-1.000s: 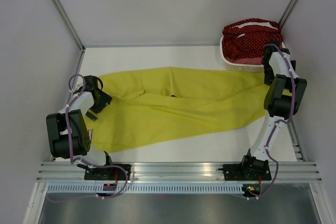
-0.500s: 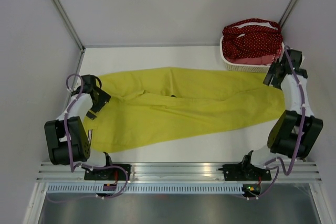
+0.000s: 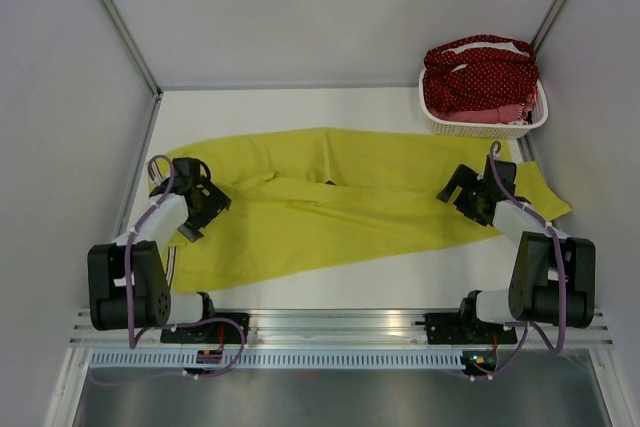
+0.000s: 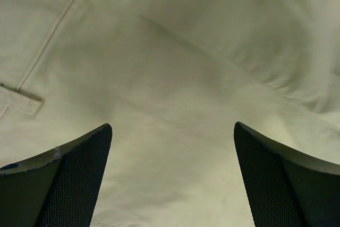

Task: Fold and stack the mixed laundry pile
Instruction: Flatten out the trousers at the center of the board.

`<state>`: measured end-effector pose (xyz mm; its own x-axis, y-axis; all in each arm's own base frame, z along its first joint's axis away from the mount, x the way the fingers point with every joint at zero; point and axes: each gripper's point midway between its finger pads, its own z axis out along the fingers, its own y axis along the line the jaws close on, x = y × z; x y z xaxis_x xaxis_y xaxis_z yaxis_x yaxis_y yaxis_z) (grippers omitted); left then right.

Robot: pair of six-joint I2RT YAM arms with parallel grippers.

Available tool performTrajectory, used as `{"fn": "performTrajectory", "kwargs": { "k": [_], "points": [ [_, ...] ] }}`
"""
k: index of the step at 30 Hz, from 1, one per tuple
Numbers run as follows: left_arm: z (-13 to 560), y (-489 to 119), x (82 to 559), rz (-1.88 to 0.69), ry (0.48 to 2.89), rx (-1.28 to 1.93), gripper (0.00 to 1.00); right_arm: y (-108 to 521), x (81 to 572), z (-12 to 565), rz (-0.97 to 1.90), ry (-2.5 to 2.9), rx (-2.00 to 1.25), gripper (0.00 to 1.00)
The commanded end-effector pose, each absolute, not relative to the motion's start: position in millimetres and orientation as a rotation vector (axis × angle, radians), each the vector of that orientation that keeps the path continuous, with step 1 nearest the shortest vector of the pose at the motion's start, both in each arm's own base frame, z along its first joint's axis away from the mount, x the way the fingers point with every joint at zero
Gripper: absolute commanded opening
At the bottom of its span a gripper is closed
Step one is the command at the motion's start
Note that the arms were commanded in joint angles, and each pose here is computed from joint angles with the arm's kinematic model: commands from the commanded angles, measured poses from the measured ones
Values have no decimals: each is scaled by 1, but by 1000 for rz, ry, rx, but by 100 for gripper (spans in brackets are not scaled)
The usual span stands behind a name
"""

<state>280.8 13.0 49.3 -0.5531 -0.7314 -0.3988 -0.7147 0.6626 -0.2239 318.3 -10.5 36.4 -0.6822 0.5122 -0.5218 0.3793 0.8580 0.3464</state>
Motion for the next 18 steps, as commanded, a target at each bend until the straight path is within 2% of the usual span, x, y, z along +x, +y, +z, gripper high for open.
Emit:
{"fn": "performTrajectory", "kwargs": {
  "k": [1, 8, 15, 18],
  "points": [
    [25, 18, 261, 28, 2463, -1195, 100, 7, 312, 22, 414, 2381, 677, 98],
    [0, 63, 230, 126, 2453, -1432, 100, 21, 233, -16, 426, 2458, 887, 98],
    [9, 135, 222, 195, 2231, -1811, 100, 31, 185, 7, 468, 2332, 1093, 98],
    [24, 137, 246, 48, 2200, -1798, 100, 22, 184, 38, 420, 2229, 1014, 98]
  ]
}}
